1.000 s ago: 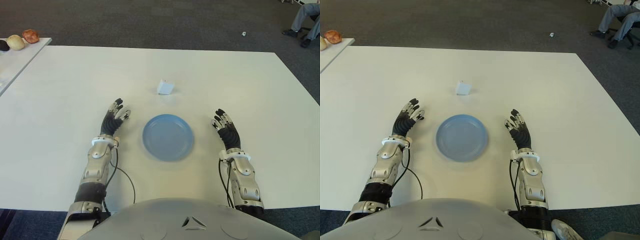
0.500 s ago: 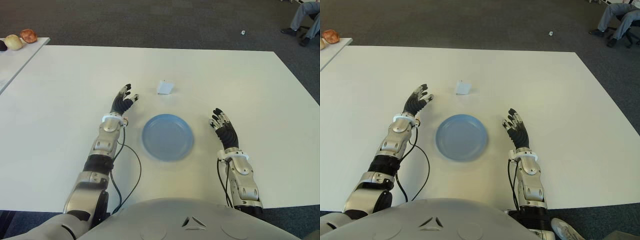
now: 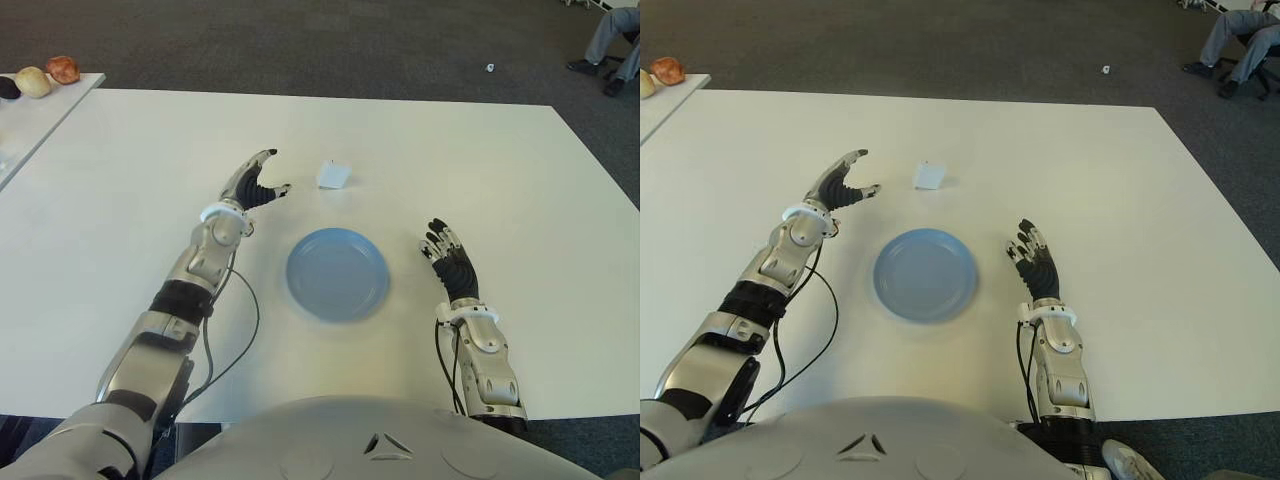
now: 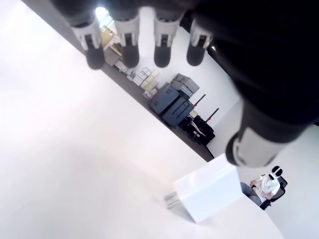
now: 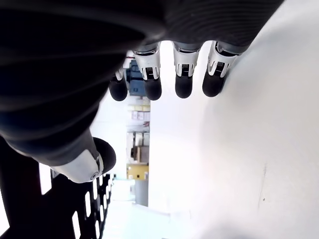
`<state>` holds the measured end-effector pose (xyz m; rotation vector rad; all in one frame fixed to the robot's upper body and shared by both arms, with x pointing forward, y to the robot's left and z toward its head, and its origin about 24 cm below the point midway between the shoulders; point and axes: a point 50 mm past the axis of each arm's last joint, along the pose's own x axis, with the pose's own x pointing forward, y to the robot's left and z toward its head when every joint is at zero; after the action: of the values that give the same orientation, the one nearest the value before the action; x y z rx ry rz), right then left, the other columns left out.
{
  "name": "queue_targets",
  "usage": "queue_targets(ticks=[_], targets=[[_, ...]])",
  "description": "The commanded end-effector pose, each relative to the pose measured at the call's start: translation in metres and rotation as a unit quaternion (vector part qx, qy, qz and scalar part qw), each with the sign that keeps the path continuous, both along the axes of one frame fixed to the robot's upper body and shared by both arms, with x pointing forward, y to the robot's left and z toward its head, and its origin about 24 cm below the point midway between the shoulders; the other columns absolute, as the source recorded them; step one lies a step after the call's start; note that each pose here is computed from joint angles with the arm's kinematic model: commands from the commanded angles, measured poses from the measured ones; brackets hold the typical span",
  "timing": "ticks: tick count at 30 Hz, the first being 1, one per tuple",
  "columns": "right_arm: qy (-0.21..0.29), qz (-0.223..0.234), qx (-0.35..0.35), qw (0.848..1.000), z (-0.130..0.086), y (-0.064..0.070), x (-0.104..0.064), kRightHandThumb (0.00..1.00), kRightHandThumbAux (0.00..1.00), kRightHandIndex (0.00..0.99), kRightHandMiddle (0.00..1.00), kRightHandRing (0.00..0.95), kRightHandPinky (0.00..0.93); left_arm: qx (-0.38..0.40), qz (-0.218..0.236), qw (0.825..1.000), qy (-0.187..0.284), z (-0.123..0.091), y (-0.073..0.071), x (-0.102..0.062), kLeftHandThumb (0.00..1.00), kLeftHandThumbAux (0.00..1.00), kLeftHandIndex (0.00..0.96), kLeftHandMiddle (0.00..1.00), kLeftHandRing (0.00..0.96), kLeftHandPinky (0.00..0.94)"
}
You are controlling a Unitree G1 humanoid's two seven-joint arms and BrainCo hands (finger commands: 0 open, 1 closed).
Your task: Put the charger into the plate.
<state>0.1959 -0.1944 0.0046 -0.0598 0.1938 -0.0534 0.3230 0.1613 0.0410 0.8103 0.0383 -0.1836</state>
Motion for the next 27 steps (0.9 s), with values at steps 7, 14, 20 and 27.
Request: queue_targets(ticks=[7, 14, 20, 27], targets=[[0.014, 0.003, 0.000, 1.000, -0.005, 0.000, -0.005, 0.000, 0.643, 0.007, 0.069, 0.052, 0.037, 0.002, -0.017, 0.999, 0.027, -0.003, -0.010, 0.009, 0.029, 0.613, 0.000, 0.000, 0.000, 0.000], [0.014, 0.005, -0.003, 1.000, -0.004, -0.001, -0.006, 0.000, 0.640, 0.007, 0.069, 0.052, 0.036, 0.037, -0.040, 0.998, 0.019, 0.000, -0.025, 0.022, 0.022, 0.614, 0.000, 0.000, 0.000, 0.004], [0.020, 0.000, -0.004, 1.000, -0.006, 0.000, -0.008, 0.000, 0.628, 0.009, 0.071, 0.054, 0.042, 0.111, -0.079, 0.991, -0.017, 0.001, -0.038, 0.030, 0.007, 0.626, 0.000, 0.000, 0.000, 0.025], [0.020, 0.000, -0.003, 1.000, -0.007, 0.000, -0.008, 0.000, 0.610, 0.017, 0.083, 0.060, 0.046, 0.159, -0.117, 0.979, -0.047, 0.005, -0.055, 0.036, 0.003, 0.629, 0.000, 0.000, 0.000, 0.014]])
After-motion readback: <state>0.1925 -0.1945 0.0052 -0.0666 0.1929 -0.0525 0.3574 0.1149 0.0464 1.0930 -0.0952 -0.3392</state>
